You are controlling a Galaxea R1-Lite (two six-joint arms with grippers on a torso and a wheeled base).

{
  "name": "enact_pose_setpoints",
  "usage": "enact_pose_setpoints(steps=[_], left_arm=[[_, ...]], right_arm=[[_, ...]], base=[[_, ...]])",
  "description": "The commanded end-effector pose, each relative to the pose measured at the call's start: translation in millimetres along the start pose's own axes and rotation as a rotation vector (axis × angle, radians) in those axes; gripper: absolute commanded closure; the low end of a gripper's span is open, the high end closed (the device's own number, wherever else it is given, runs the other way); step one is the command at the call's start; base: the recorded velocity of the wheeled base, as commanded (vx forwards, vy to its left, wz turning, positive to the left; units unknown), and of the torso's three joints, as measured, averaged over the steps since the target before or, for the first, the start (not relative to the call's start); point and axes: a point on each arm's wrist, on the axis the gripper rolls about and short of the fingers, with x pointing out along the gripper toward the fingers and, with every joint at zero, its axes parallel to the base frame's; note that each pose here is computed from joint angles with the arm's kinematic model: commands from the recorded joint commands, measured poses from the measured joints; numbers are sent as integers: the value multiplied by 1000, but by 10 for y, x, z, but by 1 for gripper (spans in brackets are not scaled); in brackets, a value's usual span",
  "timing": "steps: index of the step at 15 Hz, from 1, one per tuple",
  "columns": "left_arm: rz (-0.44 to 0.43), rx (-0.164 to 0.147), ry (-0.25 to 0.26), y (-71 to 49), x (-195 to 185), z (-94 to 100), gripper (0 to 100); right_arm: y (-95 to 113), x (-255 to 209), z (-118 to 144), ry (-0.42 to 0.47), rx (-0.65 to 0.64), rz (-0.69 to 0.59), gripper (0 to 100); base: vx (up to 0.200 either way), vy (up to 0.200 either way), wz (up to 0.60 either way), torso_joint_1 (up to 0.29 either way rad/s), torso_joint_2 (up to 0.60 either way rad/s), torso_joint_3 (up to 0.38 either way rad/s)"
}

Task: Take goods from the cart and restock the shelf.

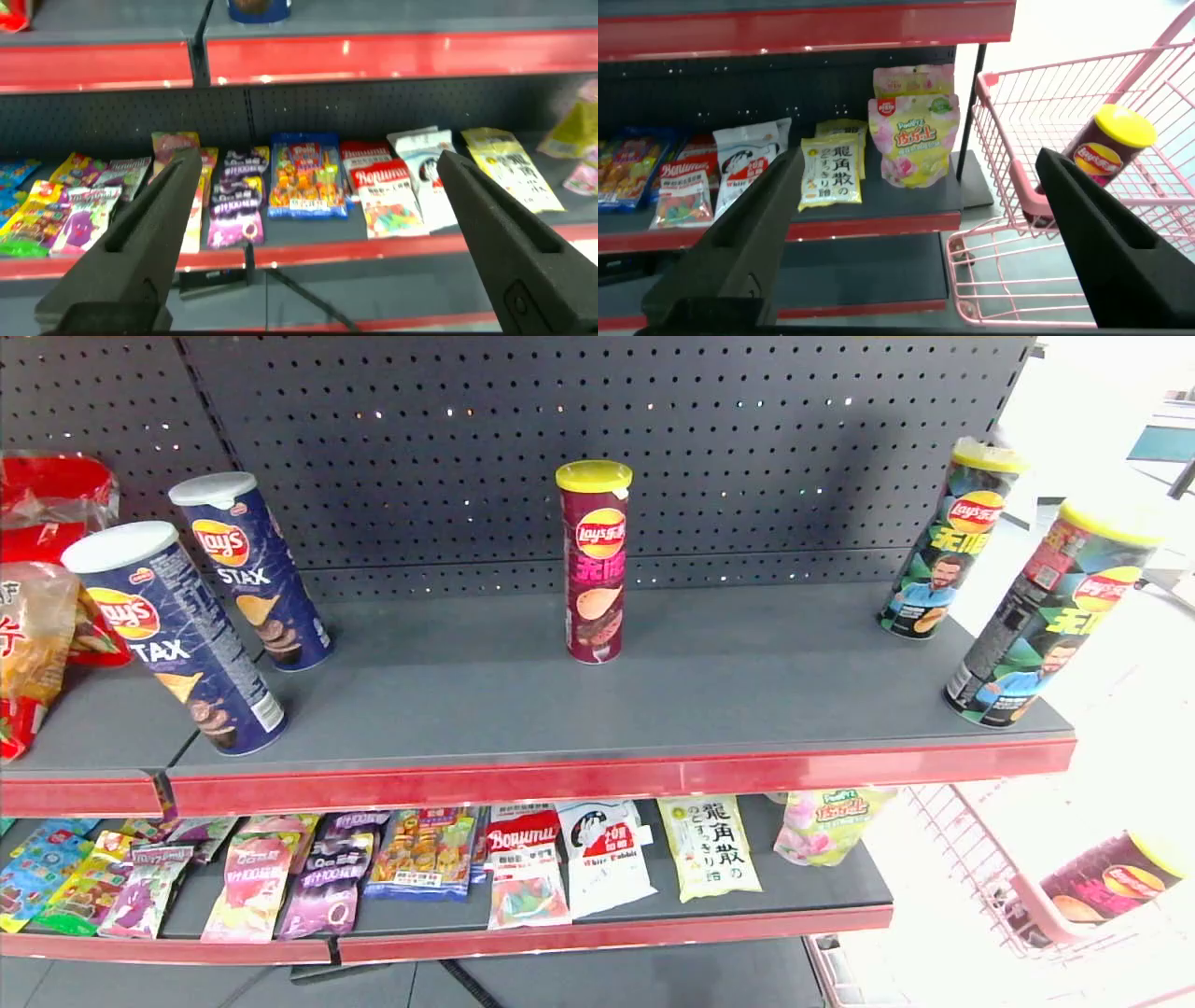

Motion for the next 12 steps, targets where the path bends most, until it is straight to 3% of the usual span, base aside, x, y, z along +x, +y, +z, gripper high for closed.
enact_pose_setpoints(steps=[1,4,12], left_arm=[[0,0,1,0,1,0,0],[0,1,1,0,1,0,0],[0,1,1,0,1,0,0]], right_arm=[[0,1,0,1,0,0,0],[0,1,0,1,-2,0,0],[0,1,0,1,-2,0,0]], base=[[0,0,0,0,0,0],[0,0,0,0,0,0],[0,-200,0,5,2,0]])
